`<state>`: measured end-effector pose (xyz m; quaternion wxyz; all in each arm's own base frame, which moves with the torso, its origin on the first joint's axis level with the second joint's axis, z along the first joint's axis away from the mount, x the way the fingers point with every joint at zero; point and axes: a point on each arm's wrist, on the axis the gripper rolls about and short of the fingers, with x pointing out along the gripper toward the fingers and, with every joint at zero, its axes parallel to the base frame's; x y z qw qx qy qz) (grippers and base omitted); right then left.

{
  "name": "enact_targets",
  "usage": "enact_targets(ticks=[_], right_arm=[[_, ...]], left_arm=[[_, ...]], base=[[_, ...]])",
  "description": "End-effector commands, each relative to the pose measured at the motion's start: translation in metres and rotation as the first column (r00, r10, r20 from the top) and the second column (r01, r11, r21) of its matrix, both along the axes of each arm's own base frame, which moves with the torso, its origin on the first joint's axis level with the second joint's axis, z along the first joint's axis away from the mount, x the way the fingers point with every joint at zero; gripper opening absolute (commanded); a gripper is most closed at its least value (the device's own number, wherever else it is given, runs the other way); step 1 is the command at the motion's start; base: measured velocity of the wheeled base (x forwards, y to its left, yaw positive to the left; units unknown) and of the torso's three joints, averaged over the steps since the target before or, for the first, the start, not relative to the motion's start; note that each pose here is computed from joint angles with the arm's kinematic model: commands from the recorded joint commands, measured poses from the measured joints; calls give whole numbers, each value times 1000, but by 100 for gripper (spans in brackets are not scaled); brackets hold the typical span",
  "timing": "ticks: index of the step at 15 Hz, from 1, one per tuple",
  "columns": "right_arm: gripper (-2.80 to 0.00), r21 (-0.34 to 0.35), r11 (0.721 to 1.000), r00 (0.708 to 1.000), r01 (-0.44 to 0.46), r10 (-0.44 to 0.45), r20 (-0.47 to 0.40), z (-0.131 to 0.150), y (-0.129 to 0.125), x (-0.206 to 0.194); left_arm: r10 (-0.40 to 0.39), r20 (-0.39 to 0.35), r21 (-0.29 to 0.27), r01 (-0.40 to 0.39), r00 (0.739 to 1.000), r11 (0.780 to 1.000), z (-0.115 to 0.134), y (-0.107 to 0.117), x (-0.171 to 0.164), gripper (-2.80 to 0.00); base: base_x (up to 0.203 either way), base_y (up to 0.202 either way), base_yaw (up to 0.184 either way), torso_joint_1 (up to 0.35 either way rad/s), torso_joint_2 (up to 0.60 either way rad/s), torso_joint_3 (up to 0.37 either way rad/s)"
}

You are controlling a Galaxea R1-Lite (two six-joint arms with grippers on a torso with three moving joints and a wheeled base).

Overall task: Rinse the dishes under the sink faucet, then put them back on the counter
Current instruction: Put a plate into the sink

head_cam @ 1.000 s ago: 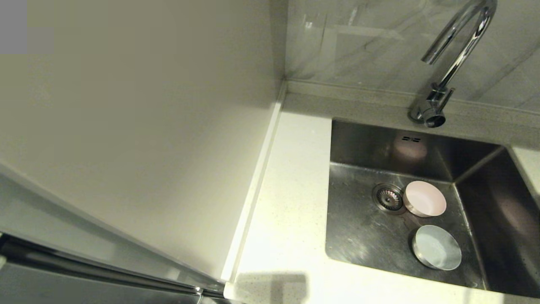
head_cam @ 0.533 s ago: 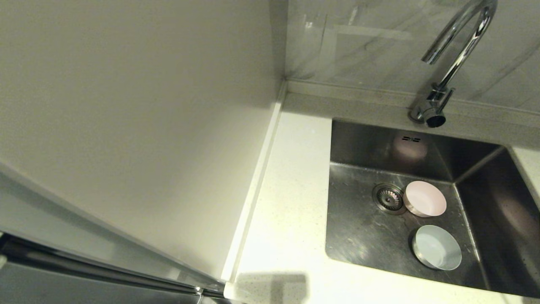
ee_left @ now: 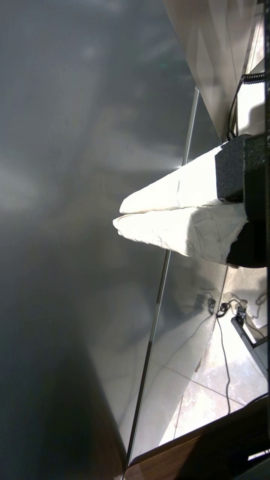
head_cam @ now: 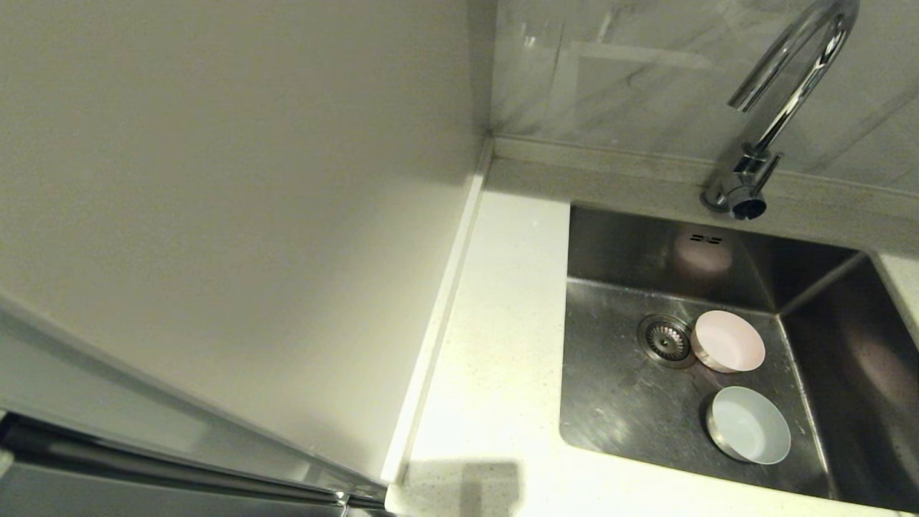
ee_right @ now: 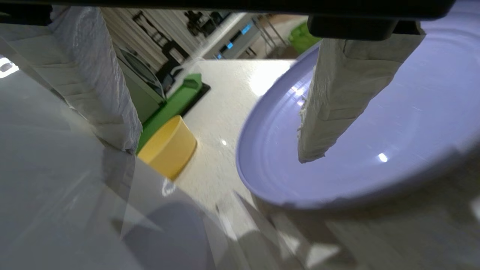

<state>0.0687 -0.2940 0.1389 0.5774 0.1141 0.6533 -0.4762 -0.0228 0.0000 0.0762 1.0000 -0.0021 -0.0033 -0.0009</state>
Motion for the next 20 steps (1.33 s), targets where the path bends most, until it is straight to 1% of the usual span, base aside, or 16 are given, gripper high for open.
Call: enact_targets(ticks=[1,4,6,9,11,13,14,15,16,17,18,19,20], right_arm=[[0,30,999,999,-10,11,-30,1,6,-16],[0,71,997,998,-37,41,-50,1,25,-24],[0,98,995,997,-37,42,-58,1,36,-28],[0,133,991,997,-32,41,-66,6,46,-34],[0,172,984,995,-53,67,-76,10,54,-35],[0,223,968,986,-112,136,-95,15,63,-37],[0,273,950,977,-149,184,-105,18,69,-40],[0,327,924,963,-198,246,-112,21,74,-43],[0,375,892,943,-251,313,-112,21,77,-44],[0,417,850,915,-321,392,-94,21,79,-44],[0,445,795,879,-413,475,-32,18,79,-43],[0,454,743,848,-492,527,58,12,79,-41],[0,440,702,818,-559,553,157,7,79,-39]], left_arm=[[2,-4,0,-2,1000,1000,-1,0,0,-280],[0,-2,0,0,1000,1000,-1,0,0,-280],[0,-4,0,0,1000,1000,-1,0,0,-280],[0,-2,0,0,1000,1000,-1,0,0,-280],[0,-3,0,0,1000,1000,-1,0,0,-280],[0,-4,0,0,1000,1000,-1,0,0,-280],[0,-2,0,0,1000,1000,-1,0,0,-280],[0,-3,0,0,1000,1000,-1,0,0,-280],[0,-2,0,0,1000,1000,-1,0,0,-280],[0,-3,0,0,1000,1000,-1,0,0,-280],[0,-2,0,0,1000,1000,-1,0,0,-280],[0,-3,0,0,1000,1000,-1,0,0,-280],[0,-2,0,0,1000,1000,-1,0,0,-280]], base=[[0,0,0,0,0,0],[0,0,0,0,0,0],[0,0,0,0,0,0],[0,0,0,0,0,0],[0,0,0,0,0,0],[0,0,0,0,0,0],[0,0,0,0,0,0],[0,0,0,0,0,0],[0,0,0,0,0,0],[0,0,0,0,0,0],[0,0,0,0,0,0],[0,0,0,0,0,0],[0,0,0,0,0,0]])
